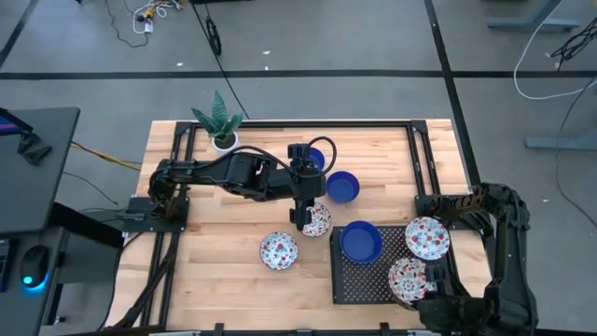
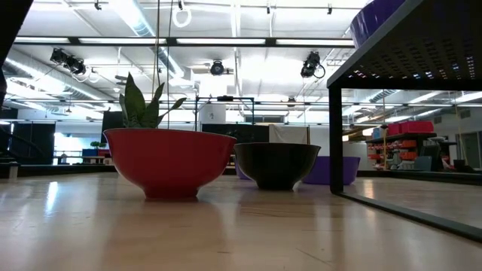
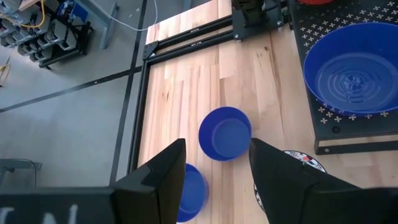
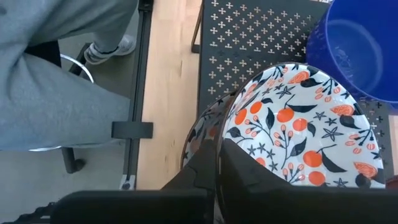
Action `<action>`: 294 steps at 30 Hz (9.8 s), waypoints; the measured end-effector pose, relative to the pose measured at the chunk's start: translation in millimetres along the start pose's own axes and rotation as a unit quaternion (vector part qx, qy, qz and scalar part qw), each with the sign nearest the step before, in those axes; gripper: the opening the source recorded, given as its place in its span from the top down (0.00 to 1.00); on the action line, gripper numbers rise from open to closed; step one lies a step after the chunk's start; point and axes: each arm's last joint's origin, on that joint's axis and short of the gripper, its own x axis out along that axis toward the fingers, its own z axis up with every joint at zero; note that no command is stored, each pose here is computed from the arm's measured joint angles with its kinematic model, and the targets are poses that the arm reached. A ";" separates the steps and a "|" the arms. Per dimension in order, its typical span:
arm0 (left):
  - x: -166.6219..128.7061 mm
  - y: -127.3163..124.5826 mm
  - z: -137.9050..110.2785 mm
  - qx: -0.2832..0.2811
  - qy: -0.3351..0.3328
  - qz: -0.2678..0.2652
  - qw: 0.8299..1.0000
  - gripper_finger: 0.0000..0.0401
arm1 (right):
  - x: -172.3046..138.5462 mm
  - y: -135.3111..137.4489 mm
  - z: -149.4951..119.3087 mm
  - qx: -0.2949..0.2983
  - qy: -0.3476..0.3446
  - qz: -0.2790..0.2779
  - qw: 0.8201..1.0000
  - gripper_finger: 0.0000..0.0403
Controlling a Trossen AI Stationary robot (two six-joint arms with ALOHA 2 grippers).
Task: Pick & Place Mini bowls
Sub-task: Stack the bottom orange patterned bowl on the orange patterned bowl on the shelf, then stack the bottom blue bowl on the blue bowl on the shelf
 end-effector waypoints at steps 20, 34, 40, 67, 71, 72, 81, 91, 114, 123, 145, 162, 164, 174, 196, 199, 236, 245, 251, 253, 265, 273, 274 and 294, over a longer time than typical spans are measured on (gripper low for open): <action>0.0 0.0 0.1 -0.001 0.000 0.000 1.000 0.55 | 9.4 13.9 -12.0 0.010 0.007 -0.024 1.000 0.96; -0.1 -0.1 0.1 -0.001 0.000 0.000 1.000 0.55 | 9.8 13.0 -11.5 0.009 0.009 -0.027 1.000 0.85; 0.0 -0.2 0.1 -0.001 0.000 0.000 1.000 0.55 | 9.8 12.9 -11.4 0.006 0.008 -0.028 1.000 0.78; 0.0 -0.2 0.1 -0.001 0.000 0.000 1.000 0.55 | 10.2 20.9 -8.4 -0.066 -0.004 0.010 0.998 0.56; 0.0 0.0 0.9 -0.002 -0.004 0.001 1.000 0.55 | 10.2 16.9 -9.8 -0.073 0.001 -0.009 0.997 0.56; -0.1 0.0 1.3 -0.003 -0.006 0.001 1.000 0.55 | 10.1 16.5 -9.7 -0.074 -0.001 -0.011 0.997 0.56; -28.0 -16.2 8.1 -0.006 -0.047 -0.020 0.999 0.55 | -11.7 -1.5 -1.7 -0.075 -0.041 0.014 0.996 0.56; -35.2 -61.3 -8.2 -0.001 0.002 -0.003 1.000 0.55 | -22.7 -42.6 44.4 -0.111 -0.234 -0.054 0.964 0.64; 12.9 -166.0 -196.3 -0.264 -0.227 0.081 0.934 0.75 | 113.2 -193.1 128.7 0.070 -0.561 -0.111 0.817 0.72; 25.5 -171.3 -237.9 -0.336 -0.210 0.096 0.913 0.83 | 107.5 -268.8 145.4 -0.013 -0.295 -0.155 0.943 0.72; 28.6 -167.7 -238.8 -0.341 -0.209 0.113 0.910 0.86 | 181.3 -315.5 41.7 -0.171 0.083 0.027 0.981 0.50; 31.4 -164.2 -238.2 -0.343 -0.208 0.120 0.908 0.86 | 216.8 -324.3 37.2 -0.146 0.030 0.061 0.987 0.46; 31.4 -164.3 -238.2 -0.344 -0.208 0.119 0.908 0.86 | 222.2 -323.9 36.3 -0.145 0.039 0.065 0.986 0.47; 31.4 -164.3 -238.2 -0.345 -0.208 0.119 0.908 0.86 | 241.6 -323.3 35.3 -0.104 0.063 0.070 0.990 0.57; 31.5 -164.8 -238.0 -0.347 -0.208 0.108 0.908 0.86 | 255.8 -324.8 33.7 -0.052 0.087 0.043 0.994 0.87; 31.5 -164.8 -238.0 -0.347 -0.208 0.108 0.908 0.86 | 255.7 -324.8 33.4 -0.046 0.090 0.042 0.994 0.91; 31.6 -164.8 -238.1 -0.347 -0.207 0.109 0.908 0.86 | 13.0 -292.0 76.2 -0.050 -0.058 -0.084 0.994 1.00; 33.8 -162.1 -237.9 -0.347 -0.205 0.115 0.908 0.86 | -30.1 -239.2 63.0 -0.213 -0.055 0.142 0.965 1.00; 36.3 -159.1 -237.7 -0.348 -0.204 0.121 0.907 0.86 | -26.2 -190.6 55.6 -0.355 -0.036 0.138 0.924 1.00; 37.1 -157.9 -237.7 -0.349 -0.203 0.124 0.907 0.86 | -22.6 -176.3 55.6 -0.384 -0.039 0.098 0.917 1.00; 37.9 -158.3 -237.3 -0.345 -0.200 0.108 0.911 0.86 | 17.2 -119.7 63.5 -0.439 0.003 0.045 0.898 1.00; 38.1 -158.9 -237.2 -0.344 -0.199 0.098 0.912 0.86 | 25.4 -125.0 74.6 -0.376 -0.004 0.034 0.926 1.00; 38.1 -158.9 -237.2 -0.344 -0.199 0.098 0.912 0.86 | 26.3 -126.7 75.6 -0.366 -0.002 0.036 0.930 1.00; 38.1 -158.9 -237.2 -0.344 -0.199 0.097 0.912 0.86 | 55.0 -127.9 67.9 -0.288 0.040 0.047 0.956 0.99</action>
